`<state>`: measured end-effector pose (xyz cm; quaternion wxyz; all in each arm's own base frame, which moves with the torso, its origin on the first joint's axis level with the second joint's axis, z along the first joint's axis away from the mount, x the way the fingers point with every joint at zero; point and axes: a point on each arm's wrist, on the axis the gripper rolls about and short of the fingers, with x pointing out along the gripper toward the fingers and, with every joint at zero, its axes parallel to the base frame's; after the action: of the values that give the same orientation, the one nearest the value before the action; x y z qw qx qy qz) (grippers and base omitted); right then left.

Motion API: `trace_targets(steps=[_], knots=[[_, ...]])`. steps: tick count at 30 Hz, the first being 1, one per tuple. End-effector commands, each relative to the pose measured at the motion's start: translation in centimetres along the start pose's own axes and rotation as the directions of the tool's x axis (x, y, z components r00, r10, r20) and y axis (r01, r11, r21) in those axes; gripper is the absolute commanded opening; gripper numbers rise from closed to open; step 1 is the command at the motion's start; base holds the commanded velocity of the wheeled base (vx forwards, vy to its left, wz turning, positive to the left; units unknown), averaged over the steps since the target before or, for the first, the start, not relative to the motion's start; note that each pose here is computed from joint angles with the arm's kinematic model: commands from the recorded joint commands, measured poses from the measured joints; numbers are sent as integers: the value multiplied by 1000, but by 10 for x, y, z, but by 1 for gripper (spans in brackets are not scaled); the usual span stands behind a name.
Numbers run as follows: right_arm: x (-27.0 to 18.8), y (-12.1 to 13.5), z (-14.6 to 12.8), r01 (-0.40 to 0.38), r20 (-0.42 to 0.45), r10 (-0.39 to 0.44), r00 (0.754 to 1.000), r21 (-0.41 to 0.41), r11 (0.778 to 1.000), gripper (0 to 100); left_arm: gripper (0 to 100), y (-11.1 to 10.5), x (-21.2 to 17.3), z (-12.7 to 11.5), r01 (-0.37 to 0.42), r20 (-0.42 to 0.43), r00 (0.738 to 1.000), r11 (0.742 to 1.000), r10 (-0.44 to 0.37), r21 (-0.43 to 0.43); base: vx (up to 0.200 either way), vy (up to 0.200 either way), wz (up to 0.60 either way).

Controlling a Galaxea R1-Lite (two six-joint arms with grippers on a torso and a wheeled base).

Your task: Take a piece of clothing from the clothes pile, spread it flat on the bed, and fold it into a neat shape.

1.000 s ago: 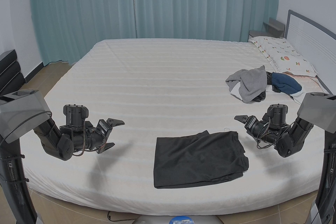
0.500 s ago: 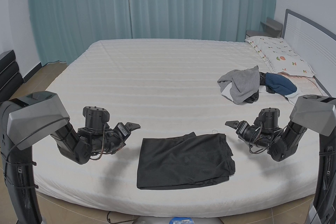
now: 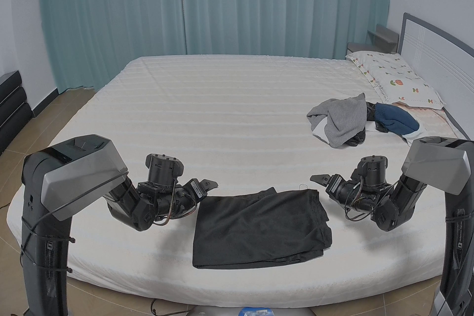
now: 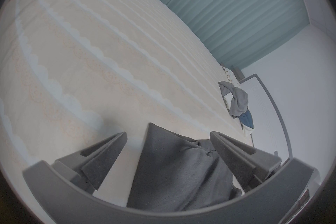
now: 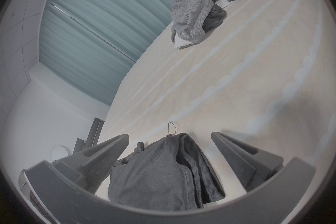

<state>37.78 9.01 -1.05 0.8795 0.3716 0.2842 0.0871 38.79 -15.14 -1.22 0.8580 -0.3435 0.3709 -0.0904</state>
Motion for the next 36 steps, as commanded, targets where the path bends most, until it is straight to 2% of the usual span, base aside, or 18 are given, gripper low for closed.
trace_targets(steps=[1,6,7,21,29,30,36], knots=[[1,0,0,-2,1,2,1000,1,1000,100,100,1,9,-11,-9,-22,1000,1000,10,27,0,0,0],[2,1,0,-4,3,4,1000,-2,1000,100,100,3,13,-13,-26,-10,1000,999,27,39,0,0,0],[3,1,-1,-4,2,4,1000,-3,1000,100,0,4,14,-13,-32,-6,999,999,32,42,0,0,0],[24,-4,-7,-2,-3,2,1000,-35,999,100,0,9,18,-11,-125,152,981,992,120,25,0,0,0],[29,-7,-10,0,-8,0,1000,-35,999,100,0,9,17,-9,-121,170,978,993,121,-9,0,0,0],[30,-8,-10,-4,-5,3,1000,-36,999,0,0,9,17,-9,-120,171,978,993,120,-10,0,0,0],[35,-7,-15,-14,-17,14,1000,-40,999,0,0,10,17,-8,-122,171,978,992,122,-12,0,0,0]])
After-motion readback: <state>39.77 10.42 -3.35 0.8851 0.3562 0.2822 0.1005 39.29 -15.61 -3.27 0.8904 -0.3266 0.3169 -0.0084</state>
